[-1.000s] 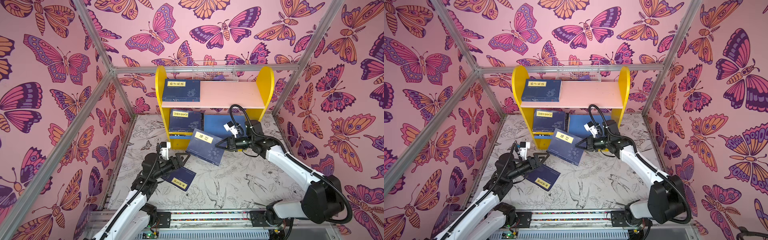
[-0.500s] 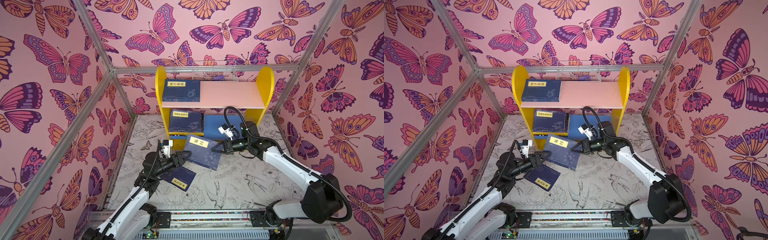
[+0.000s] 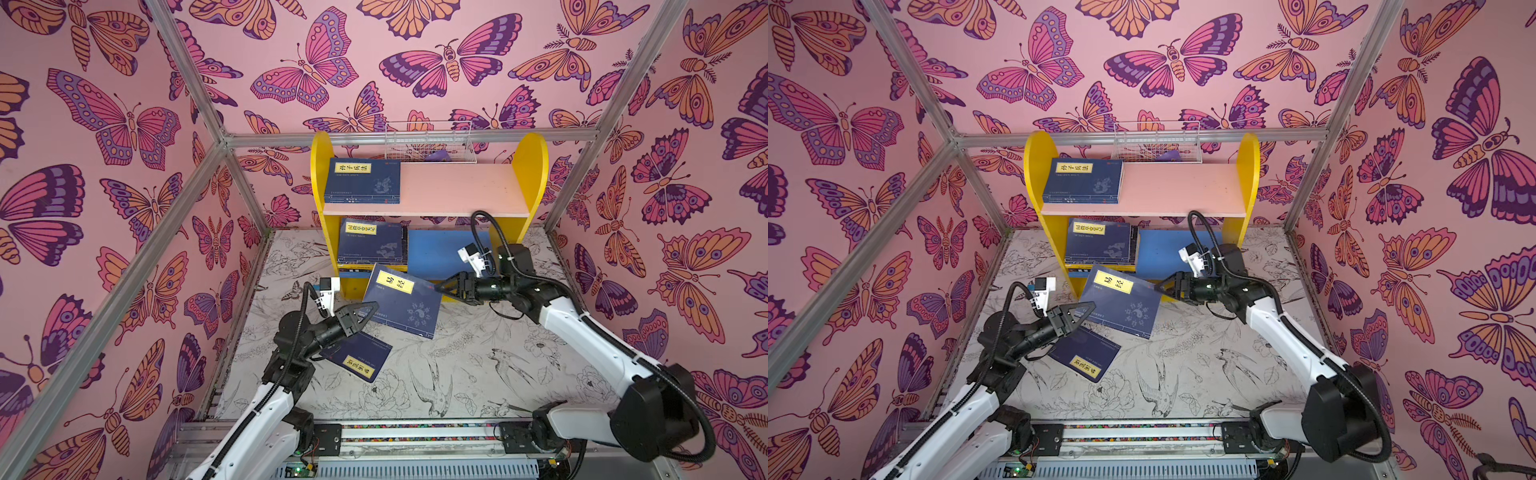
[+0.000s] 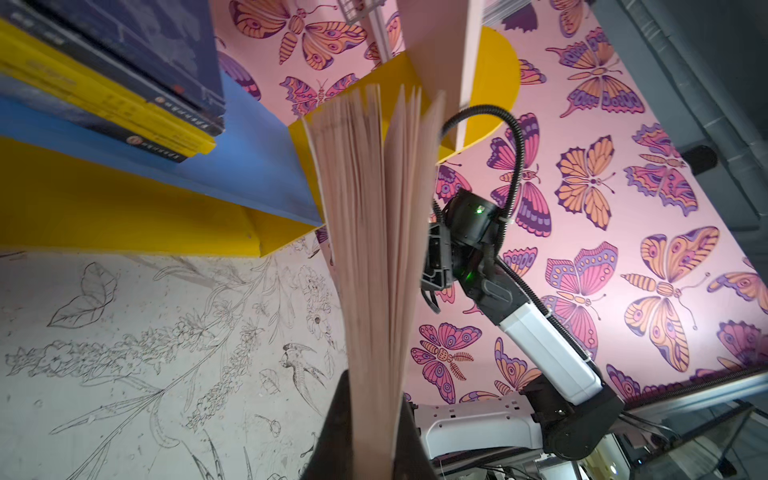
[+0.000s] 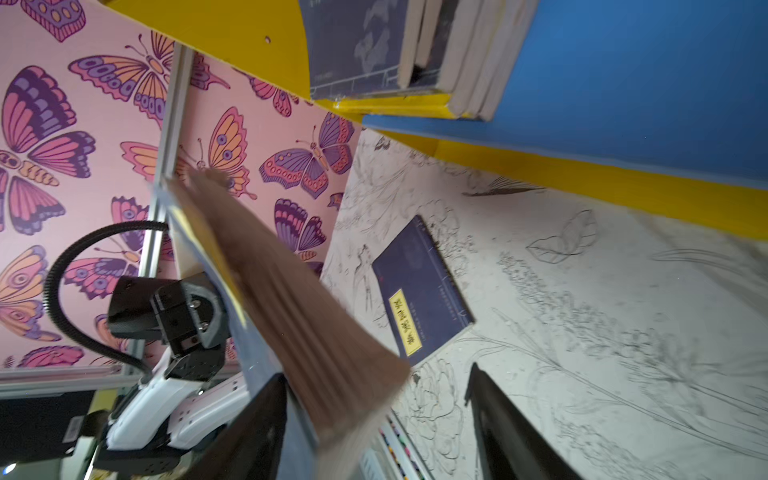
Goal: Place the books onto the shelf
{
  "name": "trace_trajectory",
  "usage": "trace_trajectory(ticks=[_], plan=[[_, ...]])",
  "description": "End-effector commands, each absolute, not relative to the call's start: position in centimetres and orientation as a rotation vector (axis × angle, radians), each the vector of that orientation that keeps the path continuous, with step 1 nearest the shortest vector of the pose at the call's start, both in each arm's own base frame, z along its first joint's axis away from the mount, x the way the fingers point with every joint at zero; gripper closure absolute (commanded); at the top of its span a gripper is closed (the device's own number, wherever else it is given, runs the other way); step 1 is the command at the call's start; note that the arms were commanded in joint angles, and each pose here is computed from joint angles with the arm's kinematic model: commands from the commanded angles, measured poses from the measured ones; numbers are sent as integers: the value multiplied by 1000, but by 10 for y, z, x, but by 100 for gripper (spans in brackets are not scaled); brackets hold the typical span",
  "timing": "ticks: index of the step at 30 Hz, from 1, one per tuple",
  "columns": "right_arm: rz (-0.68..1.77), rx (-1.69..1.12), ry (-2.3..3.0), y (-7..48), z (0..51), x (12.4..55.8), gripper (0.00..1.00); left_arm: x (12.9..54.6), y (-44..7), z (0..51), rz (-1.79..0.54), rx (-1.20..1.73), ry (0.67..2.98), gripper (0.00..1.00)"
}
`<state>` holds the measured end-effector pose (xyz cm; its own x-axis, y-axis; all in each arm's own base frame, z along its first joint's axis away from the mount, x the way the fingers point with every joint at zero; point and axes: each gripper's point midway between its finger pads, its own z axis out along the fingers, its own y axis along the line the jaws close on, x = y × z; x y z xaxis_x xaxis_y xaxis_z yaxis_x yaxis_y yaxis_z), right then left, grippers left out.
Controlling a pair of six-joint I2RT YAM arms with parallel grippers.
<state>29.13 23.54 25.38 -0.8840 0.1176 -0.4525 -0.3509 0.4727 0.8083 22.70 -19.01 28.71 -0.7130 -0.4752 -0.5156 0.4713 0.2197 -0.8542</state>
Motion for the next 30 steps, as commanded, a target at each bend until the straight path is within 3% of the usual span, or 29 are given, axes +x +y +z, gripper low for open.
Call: trace_trajectory(ticks=[1,6,13,20,26,30], plan=[[1344,-292,2070,228,296,286,29,203,-185,339,-1614,155,1525,100],[1560,-548,1853,242,352,237,29,192,-171,384,-1503,184,1377,100],[1626,-701,1692,265,396,201,29,207,-148,430,-1353,101,1202,100],[1679,-725,1574,299,420,208,32,218,-149,454,-1419,93,1086,100],[1685,-611,1529,310,432,239,51,220,-149,454,-1425,87,1088,100],[1691,-558,1516,311,433,248,54,217,-147,454,-1420,81,1081,100]])
